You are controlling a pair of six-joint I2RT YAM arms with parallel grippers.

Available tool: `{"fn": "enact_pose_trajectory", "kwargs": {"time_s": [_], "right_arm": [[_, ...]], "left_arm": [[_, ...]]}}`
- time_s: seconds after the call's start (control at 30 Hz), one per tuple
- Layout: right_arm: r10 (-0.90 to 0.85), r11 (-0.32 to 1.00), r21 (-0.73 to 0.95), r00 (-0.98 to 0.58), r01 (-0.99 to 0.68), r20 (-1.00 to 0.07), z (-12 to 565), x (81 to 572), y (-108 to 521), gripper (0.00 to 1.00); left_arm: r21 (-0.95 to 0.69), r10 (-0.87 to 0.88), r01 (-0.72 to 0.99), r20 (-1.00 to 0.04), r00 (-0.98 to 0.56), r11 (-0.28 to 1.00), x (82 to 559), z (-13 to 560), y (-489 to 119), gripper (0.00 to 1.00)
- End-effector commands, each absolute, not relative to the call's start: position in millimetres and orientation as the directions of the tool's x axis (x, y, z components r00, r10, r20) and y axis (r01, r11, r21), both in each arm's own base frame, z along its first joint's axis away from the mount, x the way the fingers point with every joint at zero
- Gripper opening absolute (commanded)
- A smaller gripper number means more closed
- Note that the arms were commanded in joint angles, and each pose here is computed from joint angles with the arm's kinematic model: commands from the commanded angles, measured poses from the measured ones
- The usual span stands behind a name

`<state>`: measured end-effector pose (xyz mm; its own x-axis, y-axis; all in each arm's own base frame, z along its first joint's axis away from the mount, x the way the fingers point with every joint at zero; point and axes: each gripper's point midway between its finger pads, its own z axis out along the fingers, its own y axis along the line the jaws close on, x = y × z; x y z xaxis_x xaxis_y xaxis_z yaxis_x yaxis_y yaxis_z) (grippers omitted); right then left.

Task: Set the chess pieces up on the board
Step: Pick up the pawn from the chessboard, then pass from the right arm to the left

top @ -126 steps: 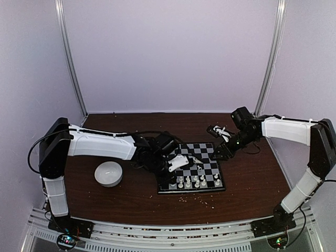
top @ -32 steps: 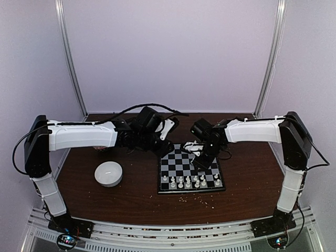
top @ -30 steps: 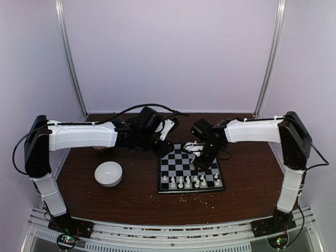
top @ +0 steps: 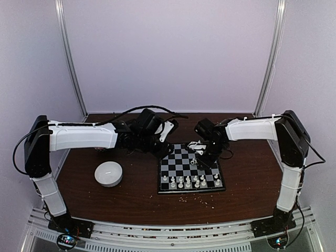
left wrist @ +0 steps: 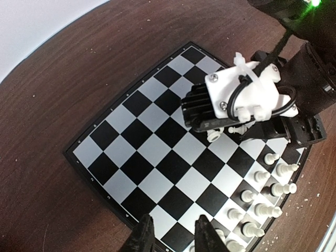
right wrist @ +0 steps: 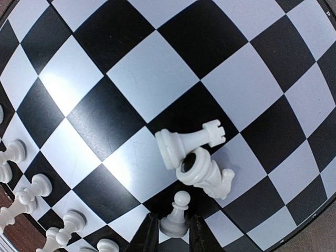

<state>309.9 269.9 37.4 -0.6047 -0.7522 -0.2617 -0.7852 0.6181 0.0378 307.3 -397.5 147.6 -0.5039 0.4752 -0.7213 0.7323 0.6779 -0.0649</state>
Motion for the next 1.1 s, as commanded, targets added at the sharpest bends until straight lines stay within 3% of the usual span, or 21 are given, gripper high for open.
{"fn": "enact_pose_trajectory", "kwargs": {"time_s": [0.0, 0.23, 0.37, 0.5, 0.7, 1.07], "right_arm": [[-0.763, 0.602, 0.073, -0.6, -0.795, -0.24, 27.8, 305.6, 271.2, 0.22], [-0.747, 0.62, 0.062, -0.612, -0.782, -0.26, 33.8, 311.0, 264.4, 0.16], [-0.736, 0.586, 0.139, -0.596, -0.798, -0.322, 49.1, 303.5, 269.9, 0.14], [-0.734, 0.499, 0.202, -0.535, -0.843, -0.418, 72.2, 289.1, 280.0, 0.14], [-0.702, 0.363, 0.266, -0.45, -0.893, -0.552, 111.9, 268.3, 296.3, 0.14], [-0.651, 0.259, 0.314, -0.405, -0.913, -0.642, 150.2, 251.8, 308.1, 0.15]], "left_arm": [[-0.077, 0.439, 0.728, -0.753, -0.49, 0.681, 312.6, 158.0, -398.5, 0.27], [-0.1, 0.426, 0.737, -0.761, -0.489, 0.668, 311.3, 159.9, -401.1, 0.27], [-0.218, 0.373, 0.761, -0.768, -0.52, 0.611, 309.6, 163.2, -408.0, 0.28], [-0.386, 0.299, 0.792, -0.775, -0.556, 0.474, 301.9, 172.7, -423.2, 0.28], [-0.545, 0.277, 0.83, -0.785, -0.554, 0.115, 269.5, 187.5, -450.3, 0.28], [-0.698, 0.296, 0.712, -0.699, -0.651, -0.081, 258.0, 174.2, -474.4, 0.28]]}}
